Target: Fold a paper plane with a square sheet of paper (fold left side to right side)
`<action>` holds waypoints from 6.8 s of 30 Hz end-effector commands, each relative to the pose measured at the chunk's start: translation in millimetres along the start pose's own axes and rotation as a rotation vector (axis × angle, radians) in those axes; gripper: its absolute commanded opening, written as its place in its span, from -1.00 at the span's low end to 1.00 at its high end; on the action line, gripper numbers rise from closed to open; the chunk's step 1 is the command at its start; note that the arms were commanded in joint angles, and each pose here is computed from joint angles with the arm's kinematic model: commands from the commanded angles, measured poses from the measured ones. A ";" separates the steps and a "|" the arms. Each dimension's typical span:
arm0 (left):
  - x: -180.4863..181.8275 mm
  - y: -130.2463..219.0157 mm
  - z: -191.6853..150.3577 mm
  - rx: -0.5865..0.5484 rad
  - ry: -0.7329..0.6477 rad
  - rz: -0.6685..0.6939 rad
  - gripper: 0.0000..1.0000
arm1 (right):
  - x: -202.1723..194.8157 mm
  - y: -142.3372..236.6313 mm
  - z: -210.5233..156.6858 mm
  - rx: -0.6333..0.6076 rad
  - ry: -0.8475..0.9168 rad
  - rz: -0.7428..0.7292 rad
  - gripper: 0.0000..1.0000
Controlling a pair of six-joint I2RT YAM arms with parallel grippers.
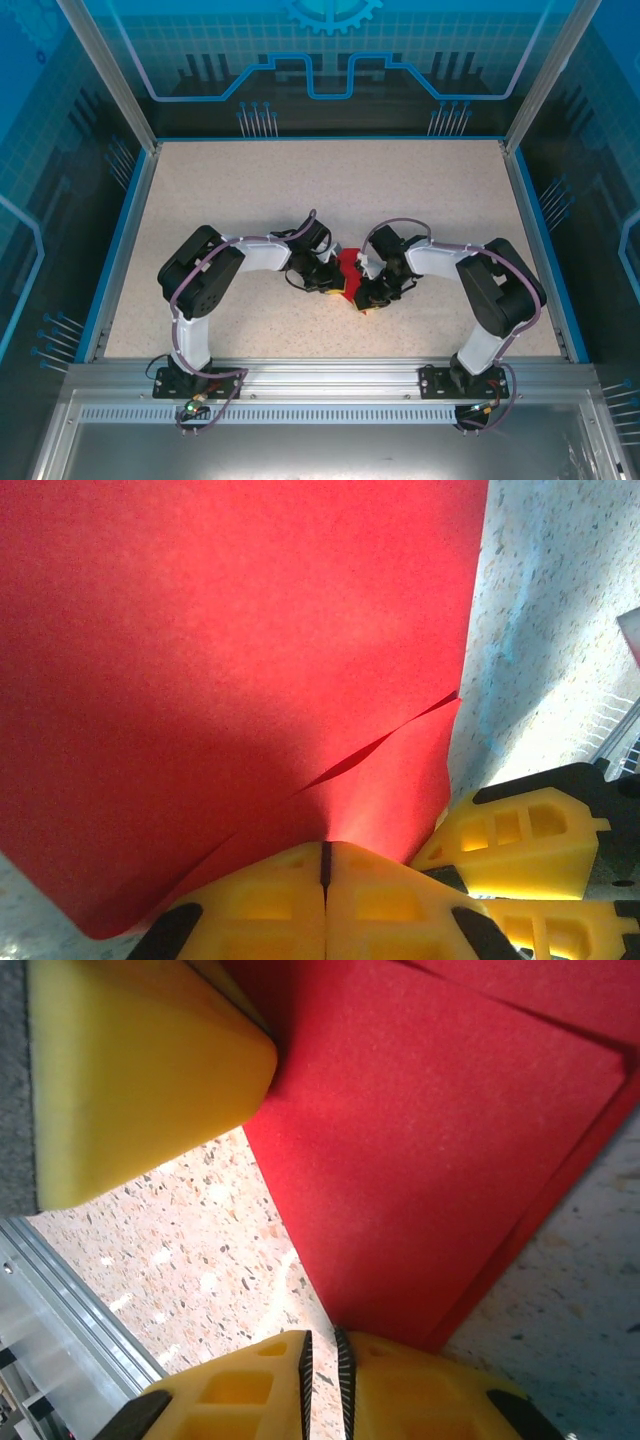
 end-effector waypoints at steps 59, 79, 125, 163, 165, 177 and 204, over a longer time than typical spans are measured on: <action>-45.9 -16.4 -28.8 0.018 -0.066 -0.018 -0.89 | -37.9 -4.2 -13.1 -0.057 -0.235 -0.261 -1.00; -11.5 -20.8 -21.8 0.003 -0.013 0.156 -0.92 | -40.4 -1.1 -15.5 -0.051 -0.223 -0.318 -1.00; -23.0 21.3 -2.7 -0.091 -0.105 0.088 -0.89 | -30.6 -1.8 -12.2 -0.033 -0.193 -0.301 -1.00; 13.7 -9.5 -12.6 0.011 -0.071 0.247 -0.91 | -12.7 2.1 -22.5 -0.060 -0.152 -0.318 -1.00; 14.1 -9.2 -12.2 0.010 -0.071 0.249 -0.92 | -19.3 2.6 -28.7 -0.053 -0.167 -0.324 -1.00; 8.2 -4.1 -7.2 -0.004 -0.084 0.237 -0.92 | -29.2 20.1 -50.7 -0.085 -0.170 -0.283 -1.00; 3.9 61.3 -0.1 -0.285 0.145 0.023 0.10 | 11.4 39.1 47.6 -0.368 0.162 -0.026 0.02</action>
Point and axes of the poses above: each hand's point on the last joint's axis, 136 mm out from that joint toward the fingers, its own y axis back along the fingers, its own x axis along the line the jaws close on, z = x × y, the point moved 8 cm from there along y, back along the fingers, and after that the axes turned 15 degrees about -y, right-handed, at the moved point
